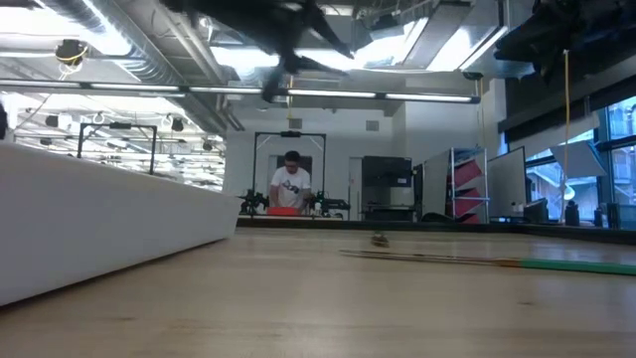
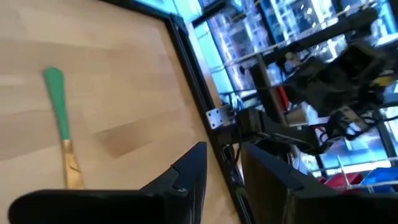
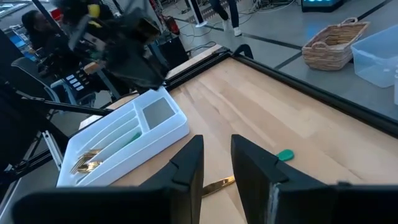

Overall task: Sort silverware
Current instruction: Put the green knife on the silverware tray

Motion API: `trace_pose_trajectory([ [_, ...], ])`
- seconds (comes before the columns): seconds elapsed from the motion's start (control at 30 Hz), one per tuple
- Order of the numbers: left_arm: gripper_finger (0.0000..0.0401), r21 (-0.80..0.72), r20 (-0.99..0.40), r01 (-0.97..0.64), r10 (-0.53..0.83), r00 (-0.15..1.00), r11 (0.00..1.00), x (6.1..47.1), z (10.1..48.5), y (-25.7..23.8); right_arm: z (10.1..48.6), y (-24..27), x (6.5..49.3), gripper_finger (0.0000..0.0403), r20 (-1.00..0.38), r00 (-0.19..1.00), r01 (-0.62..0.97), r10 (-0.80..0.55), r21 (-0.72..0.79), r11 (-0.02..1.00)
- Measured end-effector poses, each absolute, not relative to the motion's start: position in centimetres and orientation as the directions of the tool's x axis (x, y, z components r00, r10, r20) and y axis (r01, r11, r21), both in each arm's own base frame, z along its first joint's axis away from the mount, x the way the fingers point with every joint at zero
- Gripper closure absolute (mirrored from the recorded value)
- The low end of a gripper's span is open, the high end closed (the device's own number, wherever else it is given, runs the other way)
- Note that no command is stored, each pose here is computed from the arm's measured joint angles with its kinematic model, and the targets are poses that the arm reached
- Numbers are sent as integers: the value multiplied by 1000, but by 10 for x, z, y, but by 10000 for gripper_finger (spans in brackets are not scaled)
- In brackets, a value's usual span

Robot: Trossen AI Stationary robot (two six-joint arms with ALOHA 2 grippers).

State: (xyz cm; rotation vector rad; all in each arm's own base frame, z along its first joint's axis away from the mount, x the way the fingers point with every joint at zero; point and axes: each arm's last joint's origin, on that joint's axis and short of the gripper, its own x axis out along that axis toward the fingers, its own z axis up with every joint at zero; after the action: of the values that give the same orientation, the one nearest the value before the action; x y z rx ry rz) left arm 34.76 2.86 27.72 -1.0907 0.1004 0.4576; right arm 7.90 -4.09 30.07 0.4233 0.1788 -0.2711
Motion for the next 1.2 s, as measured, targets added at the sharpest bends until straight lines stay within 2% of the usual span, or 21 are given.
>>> trace_pose_trajectory([
  [0.23,309,-822,-336,-387,193,922,417,415,271,61,301,-41,79,320,-226,950,290,-217,376,880],
  [0.43,309,-696,-532,-544,172,829,469,452,266,84,301,-41,79,320,-225,951,287,-213,377,881],
  [0.6,309,-569,-669,-652,179,721,501,465,255,101,301,-41,79,320,-228,950,288,-213,377,880],
  [0.83,309,-506,-738,-685,148,658,523,472,219,117,296,-41,80,320,-280,938,305,-204,391,868],
  [0.97,309,-517,-745,-622,49,666,588,476,205,118,294,-42,82,320,-299,933,313,-201,395,864],
  [1.2,309,-524,-705,-586,72,706,617,482,204,120,293,-44,84,320,-315,928,318,-197,399,860],
])
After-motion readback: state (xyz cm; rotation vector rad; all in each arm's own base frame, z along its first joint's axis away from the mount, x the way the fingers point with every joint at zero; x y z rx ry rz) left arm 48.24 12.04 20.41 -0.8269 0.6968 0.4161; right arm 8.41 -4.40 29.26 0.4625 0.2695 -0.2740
